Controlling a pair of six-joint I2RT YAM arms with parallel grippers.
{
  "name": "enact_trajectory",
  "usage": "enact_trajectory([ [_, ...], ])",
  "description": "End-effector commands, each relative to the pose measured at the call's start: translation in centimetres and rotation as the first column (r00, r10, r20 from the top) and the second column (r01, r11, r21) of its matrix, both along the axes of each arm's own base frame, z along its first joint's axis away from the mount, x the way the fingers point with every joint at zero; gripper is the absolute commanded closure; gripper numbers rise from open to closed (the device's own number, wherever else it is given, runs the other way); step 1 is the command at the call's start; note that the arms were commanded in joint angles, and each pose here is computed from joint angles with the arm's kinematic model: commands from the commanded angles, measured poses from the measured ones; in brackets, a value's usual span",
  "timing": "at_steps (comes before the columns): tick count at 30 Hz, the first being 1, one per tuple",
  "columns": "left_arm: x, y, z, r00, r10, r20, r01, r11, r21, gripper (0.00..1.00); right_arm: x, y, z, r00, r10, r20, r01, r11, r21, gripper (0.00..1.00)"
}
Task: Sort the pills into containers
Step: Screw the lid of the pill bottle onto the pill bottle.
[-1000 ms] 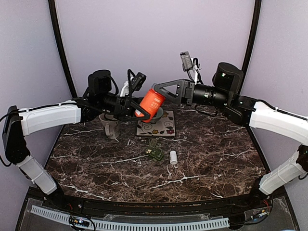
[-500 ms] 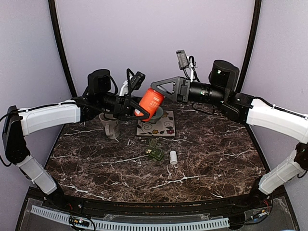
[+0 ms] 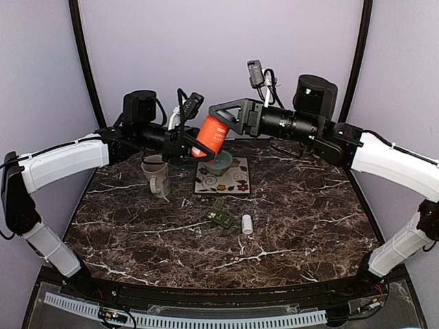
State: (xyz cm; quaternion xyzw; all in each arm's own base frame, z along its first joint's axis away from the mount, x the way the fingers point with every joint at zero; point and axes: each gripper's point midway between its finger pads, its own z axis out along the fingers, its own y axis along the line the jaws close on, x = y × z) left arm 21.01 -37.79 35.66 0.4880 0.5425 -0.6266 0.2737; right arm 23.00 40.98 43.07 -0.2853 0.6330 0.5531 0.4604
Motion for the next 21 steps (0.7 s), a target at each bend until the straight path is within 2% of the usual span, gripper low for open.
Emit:
enact_trajectory([
  [1, 0.3, -0.4, 3.1, 0.986, 0.121, 0.114, -0.117, 0.992, -0.038, 1.00, -0.9, 2.7, -4.7, 0.997, 0.027, -0.071, -0.036, 0.992, -0.120, 0.83],
  [4, 1.1, -0.4, 3.2, 0.955, 0.231, 0.185, -0.229, 0.973, -0.032, 1.00, -0.3, 2.8, -5.6, 0.994, -0.007, -0.105, -0.009, 0.989, -0.148, 0.86],
  [6, 2.0, -0.1, 3.6, 0.907, 0.335, 0.255, -0.335, 0.941, -0.045, 1.00, 0.3, 2.7, -6.4, 0.991, -0.044, -0.127, 0.021, 0.985, -0.174, 0.87],
  [12, 4.6, 1.8, 4.6, 0.699, 0.613, 0.369, -0.614, 0.779, -0.131, 1.00, 2.0, 2.2, -8.7, 0.973, -0.158, -0.171, 0.111, 0.960, -0.257, 0.91],
  [17, 5.7, 2.5, 5.4, 0.532, 0.728, 0.432, -0.734, 0.651, -0.193, 1.00, 2.7, 2.4, -10.1, 0.960, -0.209, -0.186, 0.147, 0.942, -0.303, 0.95],
  [21, 6.9, 3.2, 6.3, 0.422, 0.803, 0.421, -0.801, 0.548, -0.242, 1.00, 3.0, 2.4, -10.6, 0.953, -0.245, -0.181, 0.176, 0.927, -0.331, 0.99],
])
